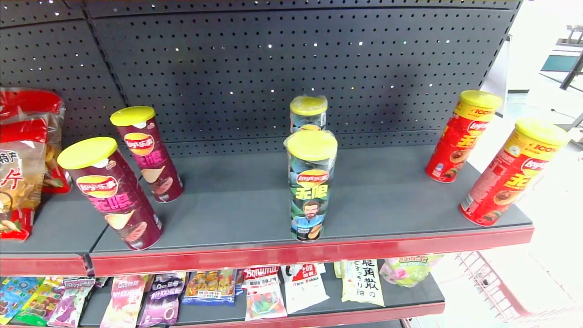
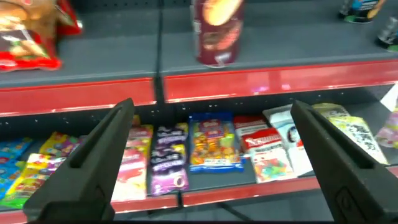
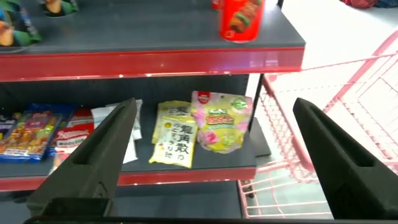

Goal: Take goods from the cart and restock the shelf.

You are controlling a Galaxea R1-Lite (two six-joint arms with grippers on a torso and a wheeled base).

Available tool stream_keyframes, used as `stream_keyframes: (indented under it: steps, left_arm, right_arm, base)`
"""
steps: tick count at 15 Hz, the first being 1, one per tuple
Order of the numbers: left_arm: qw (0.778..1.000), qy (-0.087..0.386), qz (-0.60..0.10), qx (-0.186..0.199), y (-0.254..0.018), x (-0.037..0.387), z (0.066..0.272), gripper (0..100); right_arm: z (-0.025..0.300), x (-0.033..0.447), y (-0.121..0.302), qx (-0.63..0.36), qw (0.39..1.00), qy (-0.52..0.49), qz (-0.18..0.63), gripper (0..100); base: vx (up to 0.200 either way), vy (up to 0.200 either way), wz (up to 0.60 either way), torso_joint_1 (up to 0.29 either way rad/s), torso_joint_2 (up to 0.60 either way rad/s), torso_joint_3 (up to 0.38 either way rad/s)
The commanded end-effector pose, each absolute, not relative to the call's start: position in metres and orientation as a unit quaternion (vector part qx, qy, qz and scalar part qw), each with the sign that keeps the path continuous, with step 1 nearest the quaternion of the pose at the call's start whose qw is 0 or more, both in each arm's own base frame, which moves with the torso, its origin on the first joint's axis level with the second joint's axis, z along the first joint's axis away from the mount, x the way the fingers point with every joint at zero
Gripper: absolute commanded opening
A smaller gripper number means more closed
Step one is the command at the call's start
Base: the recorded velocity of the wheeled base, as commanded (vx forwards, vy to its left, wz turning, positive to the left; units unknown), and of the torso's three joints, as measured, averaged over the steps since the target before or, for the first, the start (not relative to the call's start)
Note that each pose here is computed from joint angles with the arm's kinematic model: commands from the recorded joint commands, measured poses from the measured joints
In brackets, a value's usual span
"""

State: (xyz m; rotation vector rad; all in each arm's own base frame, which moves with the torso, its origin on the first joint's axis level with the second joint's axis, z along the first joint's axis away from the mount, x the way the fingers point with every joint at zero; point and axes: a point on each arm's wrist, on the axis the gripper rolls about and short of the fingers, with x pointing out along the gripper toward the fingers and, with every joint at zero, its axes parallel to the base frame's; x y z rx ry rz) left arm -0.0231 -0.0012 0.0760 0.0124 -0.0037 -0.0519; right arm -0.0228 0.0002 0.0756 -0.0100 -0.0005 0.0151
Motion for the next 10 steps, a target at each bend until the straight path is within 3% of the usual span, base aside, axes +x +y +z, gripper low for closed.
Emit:
stream_keyframes:
  steps: [1,10]
  left_arm:
    - [1.0,-0.001,-0.025,0.006,-0.0012,-0.0229,0.0759,100]
    - [1.0,-0.001,-0.025,0.004,-0.0012,-0.0229,0.0759,100]
  right_arm:
    - [0.0756,-0.0228,0.0002,-0.005,1.0,-0.001,0.008,100]
    - [0.0756,-0.0228,0.0002,-0.005,1.0,-0.001,0.007,100]
  base:
    - [0.0,-0.2,0.0,0.002,0.0,0.007]
    - [0.0,0.0,0.0,0.0,0.0,0.0]
